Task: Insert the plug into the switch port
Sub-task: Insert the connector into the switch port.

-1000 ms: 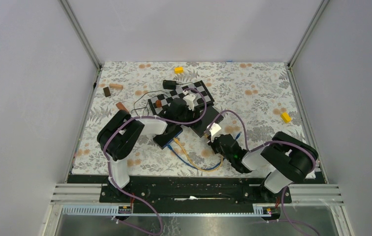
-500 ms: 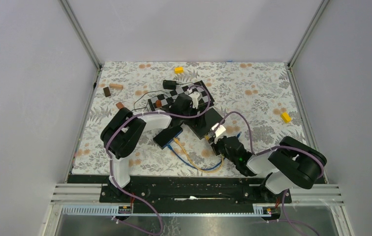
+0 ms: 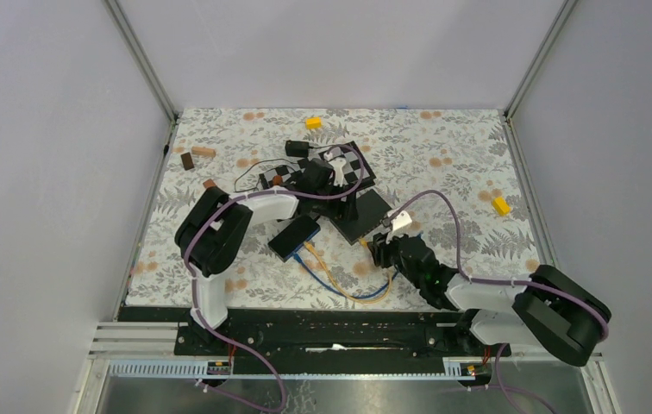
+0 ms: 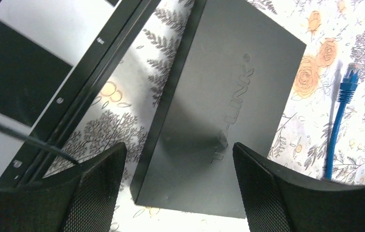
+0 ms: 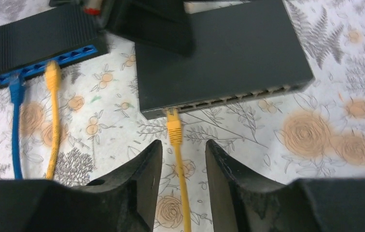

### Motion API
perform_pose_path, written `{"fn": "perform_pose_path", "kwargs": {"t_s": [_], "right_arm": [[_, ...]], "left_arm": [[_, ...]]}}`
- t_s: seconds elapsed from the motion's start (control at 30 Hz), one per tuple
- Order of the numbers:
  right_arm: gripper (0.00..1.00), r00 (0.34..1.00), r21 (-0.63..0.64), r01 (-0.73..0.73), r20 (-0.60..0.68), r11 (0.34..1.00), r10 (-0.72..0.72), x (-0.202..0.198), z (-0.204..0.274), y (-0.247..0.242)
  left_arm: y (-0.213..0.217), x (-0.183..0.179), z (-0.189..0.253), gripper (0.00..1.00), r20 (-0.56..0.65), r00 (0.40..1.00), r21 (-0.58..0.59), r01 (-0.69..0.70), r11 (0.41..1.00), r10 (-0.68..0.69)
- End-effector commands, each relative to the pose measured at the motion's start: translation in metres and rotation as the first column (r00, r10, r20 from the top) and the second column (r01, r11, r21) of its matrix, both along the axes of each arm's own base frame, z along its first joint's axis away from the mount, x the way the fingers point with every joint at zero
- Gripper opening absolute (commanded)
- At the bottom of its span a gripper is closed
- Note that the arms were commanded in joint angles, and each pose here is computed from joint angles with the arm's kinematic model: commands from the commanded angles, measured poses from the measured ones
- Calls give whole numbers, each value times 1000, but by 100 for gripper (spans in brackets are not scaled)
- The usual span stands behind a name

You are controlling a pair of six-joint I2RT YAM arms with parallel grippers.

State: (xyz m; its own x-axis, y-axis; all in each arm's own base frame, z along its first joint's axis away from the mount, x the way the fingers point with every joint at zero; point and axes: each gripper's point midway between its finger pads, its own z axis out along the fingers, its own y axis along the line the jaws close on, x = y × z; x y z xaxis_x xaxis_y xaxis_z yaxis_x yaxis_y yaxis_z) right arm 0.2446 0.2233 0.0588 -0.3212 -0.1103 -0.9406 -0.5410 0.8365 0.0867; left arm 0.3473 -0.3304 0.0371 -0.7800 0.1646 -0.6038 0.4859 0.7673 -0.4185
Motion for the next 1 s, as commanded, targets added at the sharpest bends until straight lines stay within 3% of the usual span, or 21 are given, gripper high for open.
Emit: {"fn": "perform_pose_path", "kwargs": {"t_s": [0.0, 0.23, 0.33, 0.47, 0.57, 0.7, 0.97], "right_arm": [[46, 924, -8, 334, -195, 943, -329, 10, -1, -33], [47, 706, -85, 659, -272, 747, -654, 28, 31, -80], [46, 580, -86, 757, -366, 647, -728, 31, 29, -107], [46, 498, -127, 799, -408, 587, -766, 30, 24, -130], [48, 467, -162, 794, -453, 586, -759, 27, 10, -133], [49, 470, -166, 756, -535, 633, -702, 27, -14, -122], [43, 457, -247, 725, -525, 643, -718, 32, -40, -124]], "left_arm": [[8, 12, 41, 83, 59, 997, -7, -43, 999, 44], [10, 13, 84, 84, 130, 991, -33, -37, 999, 40], [14, 9, 89, 84, 133, 990, -30, -36, 999, 39], [20, 2, 93, 85, 133, 990, -30, -33, 999, 36], [23, -1, 93, 85, 138, 989, -31, -39, 999, 43], [25, -1, 88, 85, 126, 991, -30, -49, 998, 52], [23, -2, 88, 85, 119, 992, -39, -39, 998, 43]]}}
